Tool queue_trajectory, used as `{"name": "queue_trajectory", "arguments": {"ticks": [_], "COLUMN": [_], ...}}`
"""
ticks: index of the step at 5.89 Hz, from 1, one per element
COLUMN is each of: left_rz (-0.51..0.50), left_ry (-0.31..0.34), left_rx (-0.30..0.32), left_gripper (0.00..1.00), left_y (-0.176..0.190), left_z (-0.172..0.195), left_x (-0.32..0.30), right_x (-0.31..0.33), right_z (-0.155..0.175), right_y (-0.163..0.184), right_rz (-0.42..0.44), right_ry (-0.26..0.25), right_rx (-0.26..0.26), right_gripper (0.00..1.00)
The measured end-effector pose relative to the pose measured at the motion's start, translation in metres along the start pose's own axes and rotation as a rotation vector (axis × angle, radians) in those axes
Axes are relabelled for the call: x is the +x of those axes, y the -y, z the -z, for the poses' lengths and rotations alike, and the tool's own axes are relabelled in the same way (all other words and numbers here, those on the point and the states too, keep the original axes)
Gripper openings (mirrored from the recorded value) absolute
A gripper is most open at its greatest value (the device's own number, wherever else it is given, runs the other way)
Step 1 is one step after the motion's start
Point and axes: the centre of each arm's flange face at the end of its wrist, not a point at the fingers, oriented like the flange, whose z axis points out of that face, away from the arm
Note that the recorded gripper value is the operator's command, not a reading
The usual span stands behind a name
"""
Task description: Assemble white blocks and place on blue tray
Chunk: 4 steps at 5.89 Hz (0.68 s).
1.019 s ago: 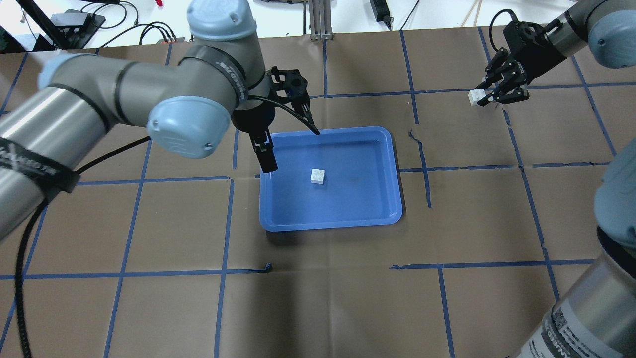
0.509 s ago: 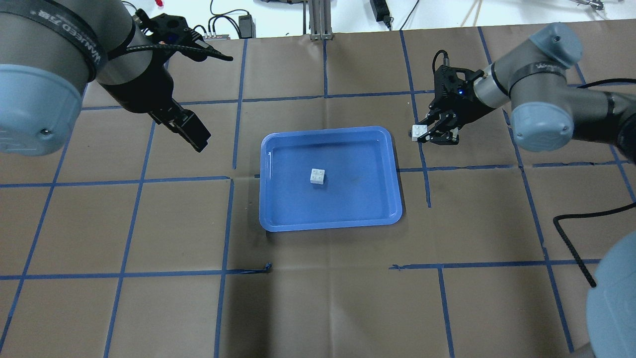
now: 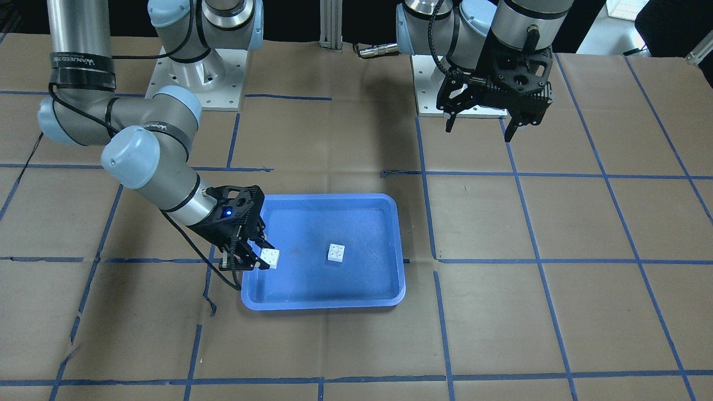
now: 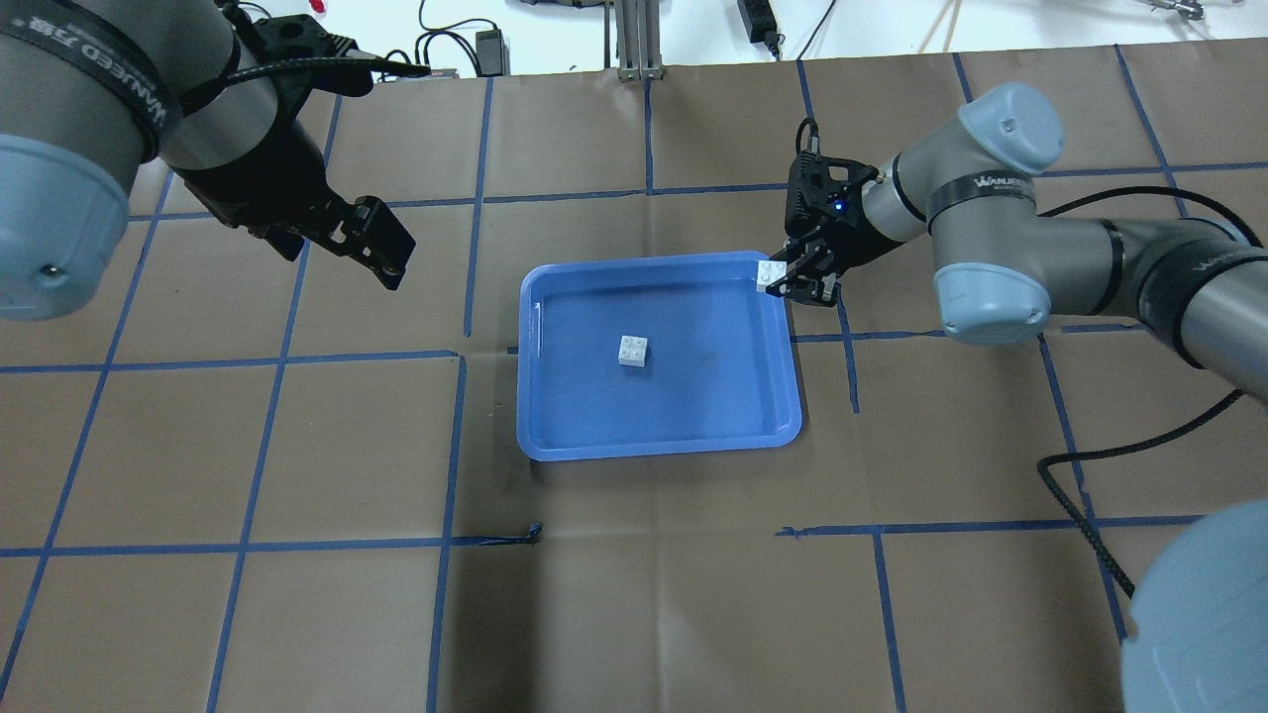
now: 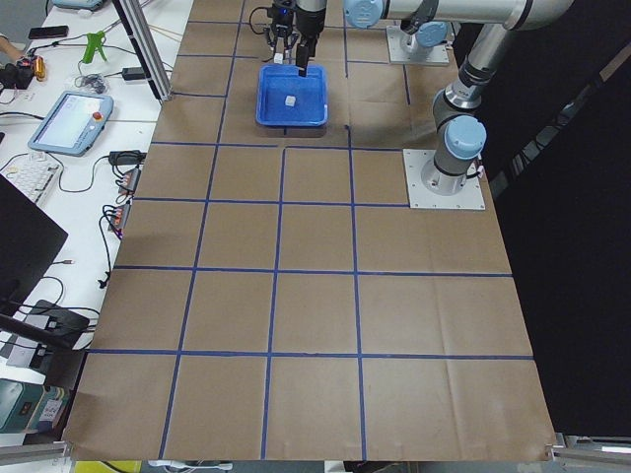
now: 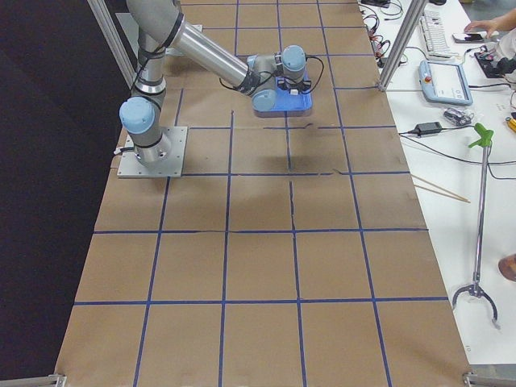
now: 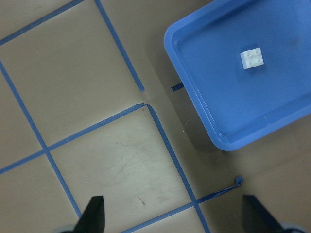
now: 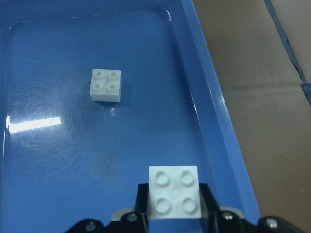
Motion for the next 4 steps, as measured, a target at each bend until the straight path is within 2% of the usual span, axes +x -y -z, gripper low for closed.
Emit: {"name": "queue_trajectory", "arguments": {"ticks": [2, 4], "left_rz": [0.077, 0.082], "left_ry": [-0.001, -0.002], "left_rx": [0.003, -0.012], "left_gripper": [0.99, 0.99], "left_y": [-0.001, -0.003], "left_z": [0.004, 0.005], "left_x": [-0.002, -0.002], "right_x": [-0.018, -0.032], "right_z": [-0.033, -0.065], "right_y": [0.031, 0.031], "right_rz": [0.078, 0.118], "right_ry": [0.009, -0.004], "right_rx": [0.016, 0.027], "right_gripper": [0.31, 0.31]}}
